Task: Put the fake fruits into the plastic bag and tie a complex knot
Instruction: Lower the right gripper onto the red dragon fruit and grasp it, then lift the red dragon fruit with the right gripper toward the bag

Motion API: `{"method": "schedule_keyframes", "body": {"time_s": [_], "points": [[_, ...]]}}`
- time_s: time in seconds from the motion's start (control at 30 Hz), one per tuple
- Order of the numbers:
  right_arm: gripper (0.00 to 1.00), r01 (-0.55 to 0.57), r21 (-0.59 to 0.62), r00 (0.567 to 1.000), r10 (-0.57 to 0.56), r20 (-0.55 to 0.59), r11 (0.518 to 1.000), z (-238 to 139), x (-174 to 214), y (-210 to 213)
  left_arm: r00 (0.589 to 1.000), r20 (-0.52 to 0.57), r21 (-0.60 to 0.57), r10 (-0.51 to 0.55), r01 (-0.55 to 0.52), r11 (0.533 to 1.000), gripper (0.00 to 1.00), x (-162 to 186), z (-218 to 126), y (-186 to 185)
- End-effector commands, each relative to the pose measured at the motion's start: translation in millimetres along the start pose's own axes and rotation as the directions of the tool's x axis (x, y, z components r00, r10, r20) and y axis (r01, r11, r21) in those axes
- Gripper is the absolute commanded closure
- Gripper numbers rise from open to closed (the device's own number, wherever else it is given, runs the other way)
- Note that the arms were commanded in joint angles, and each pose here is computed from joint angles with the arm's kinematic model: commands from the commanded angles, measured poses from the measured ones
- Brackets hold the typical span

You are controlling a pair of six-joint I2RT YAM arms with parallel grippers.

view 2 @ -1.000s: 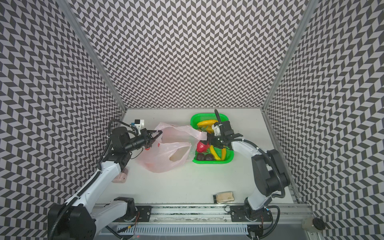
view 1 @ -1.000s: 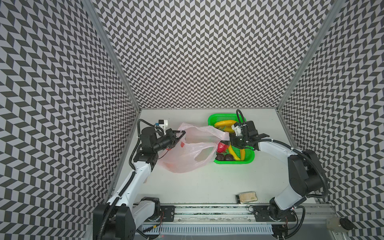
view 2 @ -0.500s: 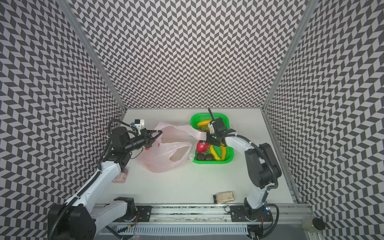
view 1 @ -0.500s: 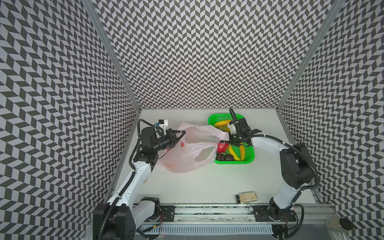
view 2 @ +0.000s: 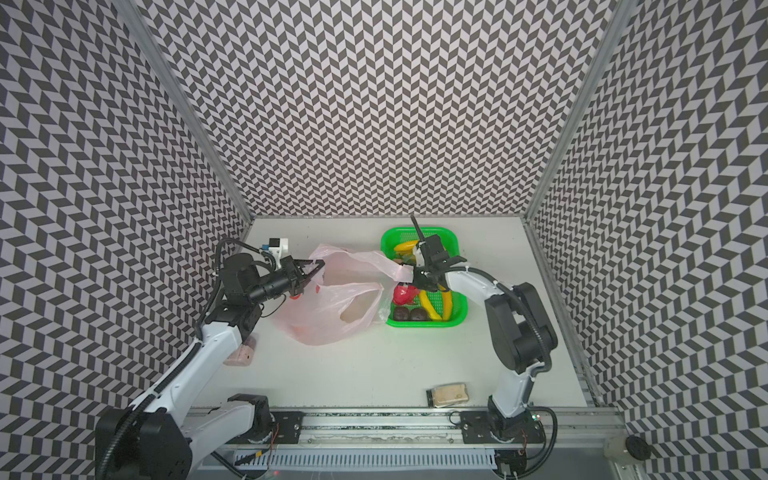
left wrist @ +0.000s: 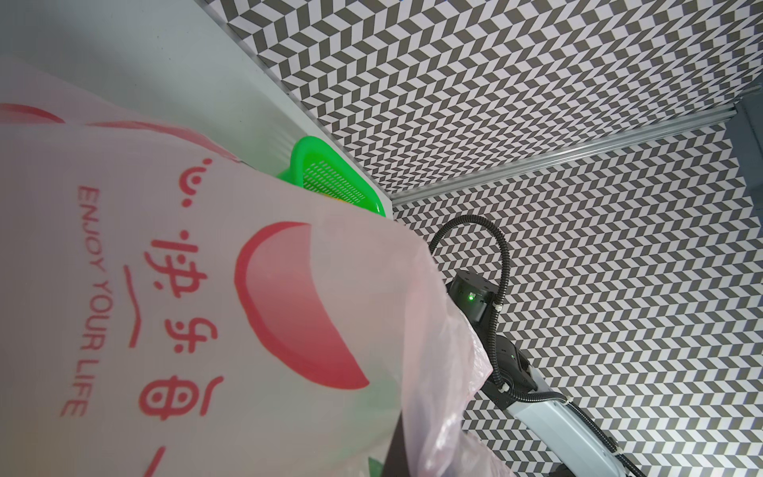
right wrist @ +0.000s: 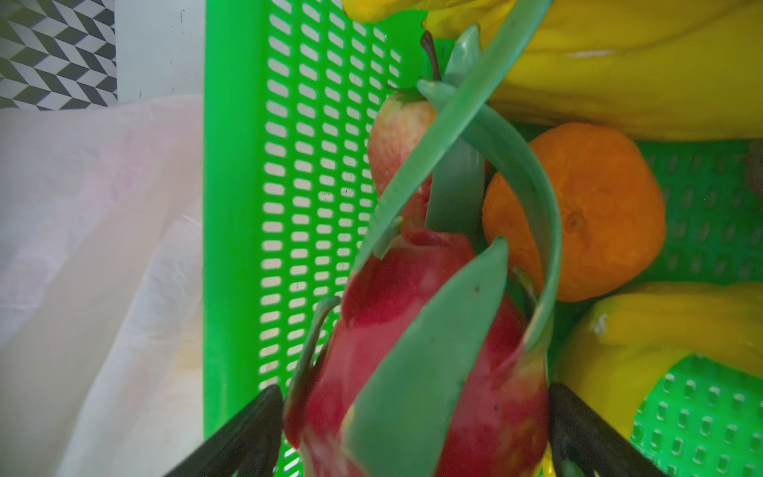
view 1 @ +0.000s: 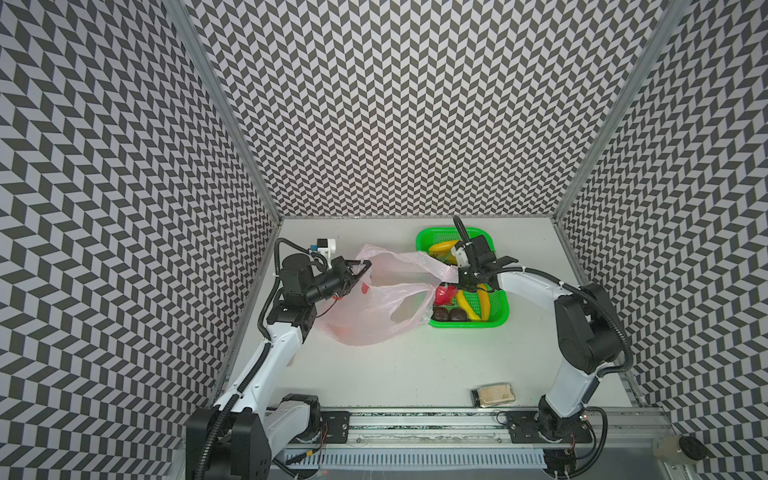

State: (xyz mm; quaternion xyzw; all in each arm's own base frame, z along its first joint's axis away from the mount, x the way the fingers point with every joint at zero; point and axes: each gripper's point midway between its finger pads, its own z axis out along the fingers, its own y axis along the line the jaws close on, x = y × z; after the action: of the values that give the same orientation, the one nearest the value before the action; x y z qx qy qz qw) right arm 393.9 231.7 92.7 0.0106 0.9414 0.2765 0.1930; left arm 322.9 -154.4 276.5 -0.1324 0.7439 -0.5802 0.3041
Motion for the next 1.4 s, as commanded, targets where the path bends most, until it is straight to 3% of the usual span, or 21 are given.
{"method": "schedule_keyframes", "body": {"time_s": [0.0, 0.2, 0.63, 1.37], "points": [[0.05, 0.018, -0.029, 0.999, -0.017, 0.051, 0.999, -21.3, -16.0, 8.4, 0.999, 0.009, 0.046, 0.043, -0.043, 0.998, 1.00, -2.9, -4.9, -17.1], [0.04, 0.023, -0.028, 0.998, -0.022, 0.060, 0.999, -31.0, -19.6, 3.6, 0.999, 0.012, 0.043, 0.043, -0.043, 0.998, 1.00, -3.1, -5.2, -16.5], [0.05, 0.017, 0.009, 1.000, -0.017, 0.015, 1.000, -11.0, -8.7, -5.2, 0.999, 0.012, 0.037, 0.040, -0.040, 0.999, 1.00, -3.1, -4.6, -14.0], [0.03, 0.033, 0.180, 0.993, -0.012, -0.116, 0.983, 47.2, 25.5, -42.3, 0.999, 0.007, 0.043, 0.041, -0.041, 0.998, 1.00, -3.4, -3.3, -14.3]]}}
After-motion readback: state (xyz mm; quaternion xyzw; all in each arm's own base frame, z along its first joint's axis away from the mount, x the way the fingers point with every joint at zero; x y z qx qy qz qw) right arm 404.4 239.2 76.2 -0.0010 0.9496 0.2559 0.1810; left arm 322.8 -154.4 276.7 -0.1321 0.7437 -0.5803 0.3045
